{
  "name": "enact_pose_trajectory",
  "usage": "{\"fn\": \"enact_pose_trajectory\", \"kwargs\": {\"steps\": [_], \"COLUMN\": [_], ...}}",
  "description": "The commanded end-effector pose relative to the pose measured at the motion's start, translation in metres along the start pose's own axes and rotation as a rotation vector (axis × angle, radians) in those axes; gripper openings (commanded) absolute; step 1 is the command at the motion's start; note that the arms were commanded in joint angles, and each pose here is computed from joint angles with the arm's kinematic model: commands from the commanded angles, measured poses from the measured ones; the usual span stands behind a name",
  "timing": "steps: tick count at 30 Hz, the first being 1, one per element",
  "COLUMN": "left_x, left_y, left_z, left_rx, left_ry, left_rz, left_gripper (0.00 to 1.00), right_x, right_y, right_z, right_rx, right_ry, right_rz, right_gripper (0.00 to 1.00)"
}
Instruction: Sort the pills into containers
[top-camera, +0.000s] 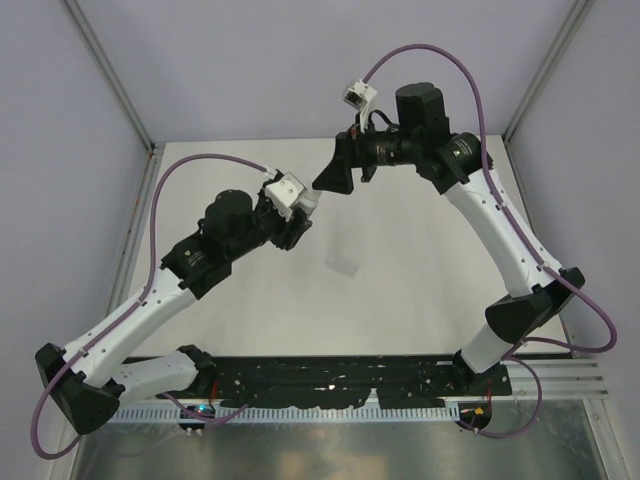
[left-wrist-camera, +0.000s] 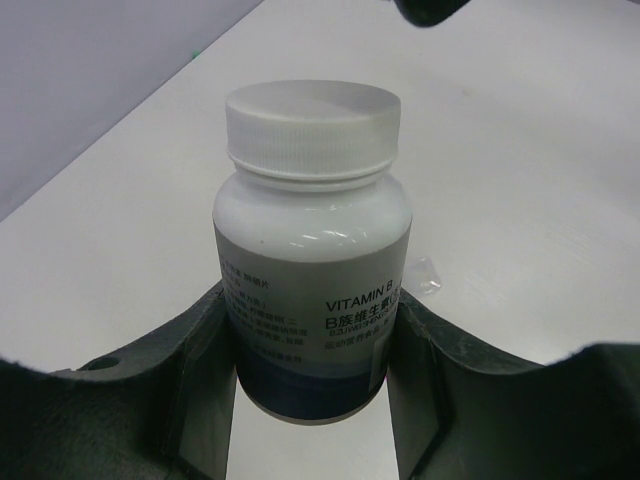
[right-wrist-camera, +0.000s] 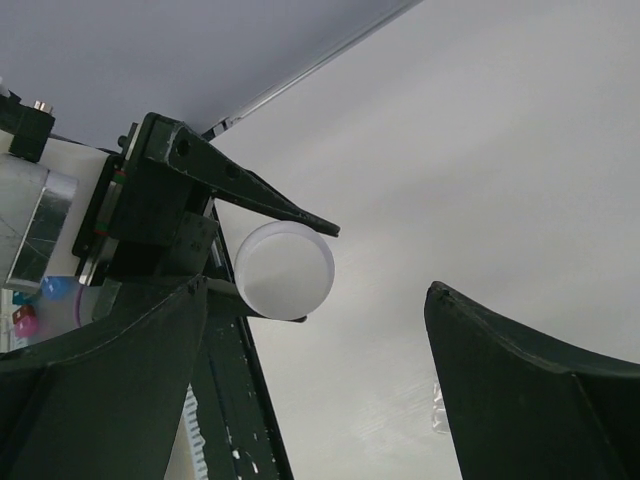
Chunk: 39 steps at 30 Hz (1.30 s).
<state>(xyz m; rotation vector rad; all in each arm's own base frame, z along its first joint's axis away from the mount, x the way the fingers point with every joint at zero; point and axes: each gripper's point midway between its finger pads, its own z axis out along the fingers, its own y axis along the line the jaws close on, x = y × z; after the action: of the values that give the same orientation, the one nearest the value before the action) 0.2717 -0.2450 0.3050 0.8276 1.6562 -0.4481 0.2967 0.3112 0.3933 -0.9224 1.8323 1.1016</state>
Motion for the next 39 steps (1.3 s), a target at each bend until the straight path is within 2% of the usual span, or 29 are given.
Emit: {"fn": "enact_pose_trajectory", "kwargs": {"steps": [1, 16, 22, 28, 32, 39], "left_x": [-0.032, -0.038, -0.039, -0.039, -0.040, -0.035], "left_y": [0.005, 0.003, 0.002, 0.003, 0.003, -0.020], "left_z": [0.002, 0.003, 0.002, 0.001, -0.001, -0.010], "left_rx": [-0.030, -0.020, -0.014, -0.018, -0.022, 0.125], "left_ry": [-0.103, -0.113, -0.117, -0.121, -0.125, -0.150], "left_rz": [-0.042, -0.075, -0.077, -0.073, -0.067, -0.018], "left_gripper": [0.00, 0.00, 0.00, 0.00, 0.00, 0.00], "right_x": [-0.022, 0.001, 0.005, 0.010, 0.012, 0.017], "right_y": [0.018, 0.013, 0.014, 0.018, 0.022, 0.037], "right_z": [0.002, 0.027, 0.030, 0.032, 0.031, 0.014], "right_rx": [-0.090, -0.130, -0.145, -0.166, -0.182, -0.233], "right_ry": [-0.086, -0.026, -0.015, -0.001, 0.003, 0.009], "right_rz": [-0.003, 0.047, 0.050, 0.049, 0.029, -0.112], "right_gripper": [0.93, 0.84, 0.70, 0.48, 0.37, 0.28]}}
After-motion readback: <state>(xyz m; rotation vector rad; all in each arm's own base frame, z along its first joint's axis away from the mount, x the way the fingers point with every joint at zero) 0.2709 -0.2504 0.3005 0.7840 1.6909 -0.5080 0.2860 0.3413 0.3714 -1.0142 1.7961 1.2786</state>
